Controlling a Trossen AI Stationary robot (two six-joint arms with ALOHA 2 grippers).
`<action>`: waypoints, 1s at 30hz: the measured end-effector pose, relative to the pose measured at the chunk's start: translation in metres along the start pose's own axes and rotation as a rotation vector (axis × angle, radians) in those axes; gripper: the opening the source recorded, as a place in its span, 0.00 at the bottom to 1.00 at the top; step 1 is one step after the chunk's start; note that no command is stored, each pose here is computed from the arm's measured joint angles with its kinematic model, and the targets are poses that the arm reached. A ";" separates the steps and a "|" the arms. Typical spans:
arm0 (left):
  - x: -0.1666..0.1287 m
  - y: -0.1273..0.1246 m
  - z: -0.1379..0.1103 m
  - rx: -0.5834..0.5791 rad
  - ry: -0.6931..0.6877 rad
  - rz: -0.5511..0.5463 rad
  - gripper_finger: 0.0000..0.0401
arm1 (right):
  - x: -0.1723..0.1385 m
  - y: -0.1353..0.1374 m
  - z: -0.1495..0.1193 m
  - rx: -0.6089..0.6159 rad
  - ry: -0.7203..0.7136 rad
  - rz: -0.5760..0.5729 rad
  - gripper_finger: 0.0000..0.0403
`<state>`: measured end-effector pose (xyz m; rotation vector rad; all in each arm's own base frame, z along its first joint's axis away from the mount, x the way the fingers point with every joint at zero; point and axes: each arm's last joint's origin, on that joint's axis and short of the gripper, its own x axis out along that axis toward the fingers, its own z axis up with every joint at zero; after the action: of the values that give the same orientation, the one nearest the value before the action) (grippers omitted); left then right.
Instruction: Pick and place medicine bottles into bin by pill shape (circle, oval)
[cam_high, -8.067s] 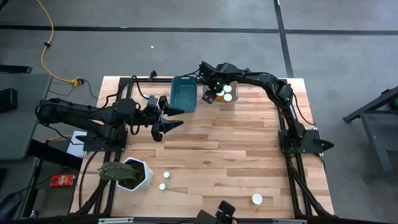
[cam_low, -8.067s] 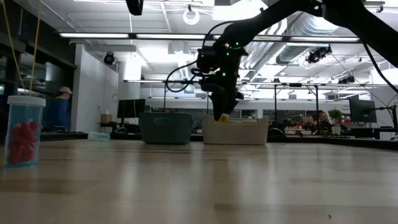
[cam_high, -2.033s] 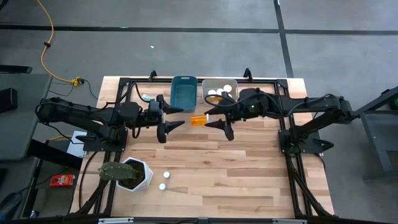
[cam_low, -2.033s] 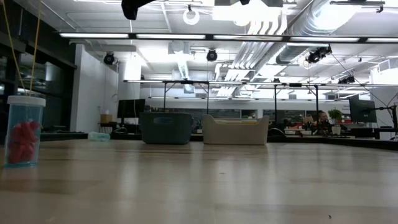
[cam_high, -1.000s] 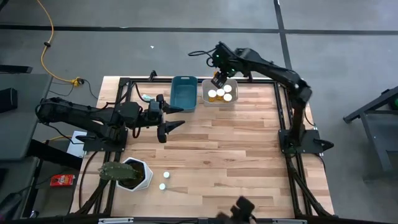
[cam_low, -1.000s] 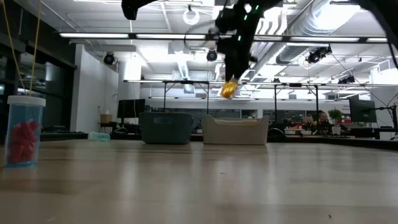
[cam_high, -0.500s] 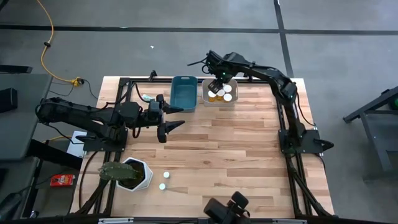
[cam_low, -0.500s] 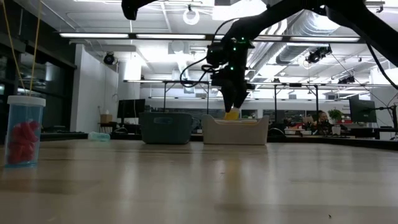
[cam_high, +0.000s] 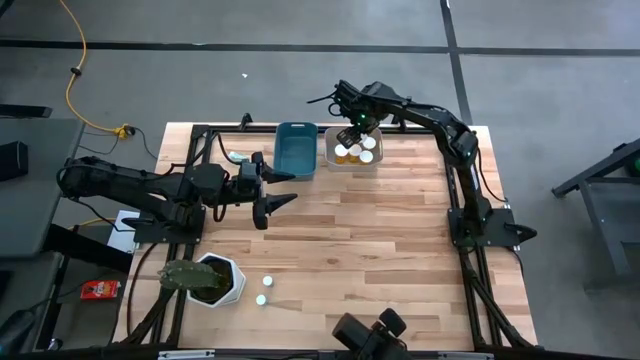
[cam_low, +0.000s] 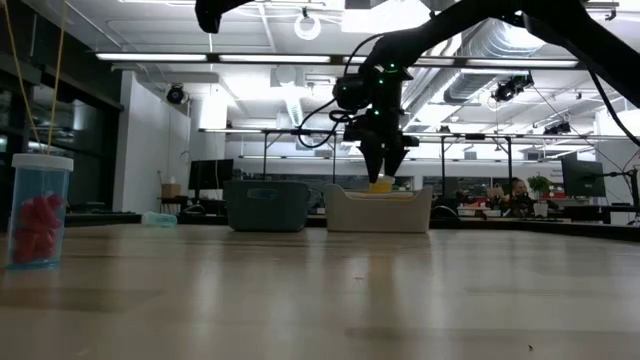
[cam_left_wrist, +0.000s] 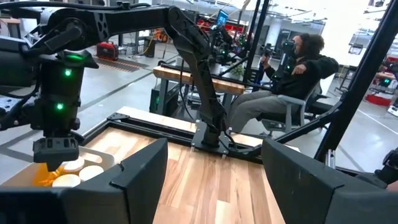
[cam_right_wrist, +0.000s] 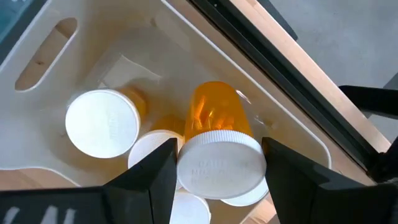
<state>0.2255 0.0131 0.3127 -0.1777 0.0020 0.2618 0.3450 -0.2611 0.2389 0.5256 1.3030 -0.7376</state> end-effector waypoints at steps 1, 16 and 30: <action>0.000 0.000 0.000 0.000 0.000 0.000 0.62 | 0.000 0.000 0.000 0.001 0.000 0.000 0.46; 0.000 0.000 0.000 -0.002 0.002 -0.011 0.62 | 0.000 0.000 0.002 0.027 -0.023 0.005 0.68; 0.000 0.001 -0.006 0.015 0.060 0.000 0.62 | -0.062 0.034 -0.015 -0.237 -0.237 0.205 0.74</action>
<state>0.2252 0.0129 0.3068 -0.1709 0.0638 0.2560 0.3545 -0.2162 0.2942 0.3610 1.0787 -0.4528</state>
